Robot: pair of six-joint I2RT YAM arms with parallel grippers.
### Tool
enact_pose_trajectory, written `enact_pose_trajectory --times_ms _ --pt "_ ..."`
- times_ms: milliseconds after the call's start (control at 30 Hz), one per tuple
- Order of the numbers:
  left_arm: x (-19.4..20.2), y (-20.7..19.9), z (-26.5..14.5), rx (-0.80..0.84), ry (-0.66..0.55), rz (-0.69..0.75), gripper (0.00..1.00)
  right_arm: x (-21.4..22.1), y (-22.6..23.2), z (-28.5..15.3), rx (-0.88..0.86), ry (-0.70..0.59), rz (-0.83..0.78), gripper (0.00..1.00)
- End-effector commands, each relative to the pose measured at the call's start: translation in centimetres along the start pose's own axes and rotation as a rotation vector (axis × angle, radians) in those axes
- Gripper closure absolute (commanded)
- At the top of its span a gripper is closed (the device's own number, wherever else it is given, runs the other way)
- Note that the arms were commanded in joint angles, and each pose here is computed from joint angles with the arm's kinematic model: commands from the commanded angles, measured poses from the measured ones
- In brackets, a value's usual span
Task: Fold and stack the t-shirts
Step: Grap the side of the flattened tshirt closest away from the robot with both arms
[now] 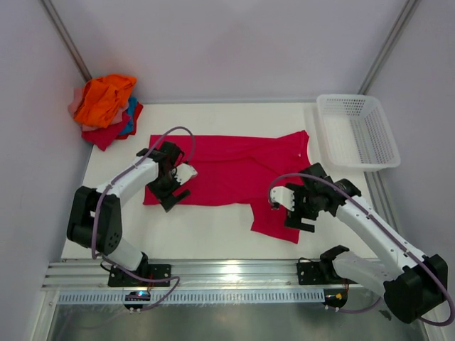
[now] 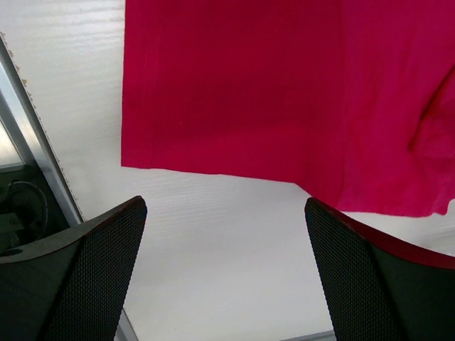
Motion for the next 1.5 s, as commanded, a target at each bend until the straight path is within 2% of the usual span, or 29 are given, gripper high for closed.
enact_pose_trajectory --times_ms 0,467,600,833,1033,1200,1367,1467 --pt "-1.0 1.3 -0.6 -0.033 -0.042 -0.033 0.01 -1.8 0.2 -0.6 -0.067 -0.065 -0.076 0.03" --pt "-1.6 2.0 -0.6 -0.002 -0.049 -0.059 0.01 -2.0 4.3 -0.2 -0.336 -0.042 -0.208 0.04" --pt "-2.0 2.3 -0.7 0.001 -0.06 -0.068 0.01 -2.5 4.7 0.6 -0.359 -0.051 -0.197 0.04" --pt "-2.7 2.6 -0.5 0.005 -0.064 -0.111 0.01 -2.6 5.6 3.0 -0.384 0.037 -0.091 0.03" --pt "-2.9 3.0 -0.6 -0.009 -0.054 -0.109 0.01 -2.0 5.1 3.9 -0.277 0.082 0.005 0.04" --pt "-3.1 3.6 -1.2 -0.033 -0.061 -0.088 0.01 -1.8 3.6 5.0 -0.08 0.125 0.088 0.04" --pt "-3.3 3.9 -1.2 -0.035 -0.057 -0.065 0.01 -1.9 2.9 6.1 -0.017 0.161 0.147 0.04" --pt "-3.3 4.2 -1.2 -0.036 -0.059 -0.061 0.01 -1.5 3.3 6.0 -0.061 0.18 0.121 0.04"
Point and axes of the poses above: each gripper's point midway between its finger pads, its own z axis out along the fingers, its own y axis along the line the jaws close on, x = y × z, the point moved 9 cm from there along -z, back along the fingers, and after that the axes turned 9 degrees about z, right-handed, at the moved point
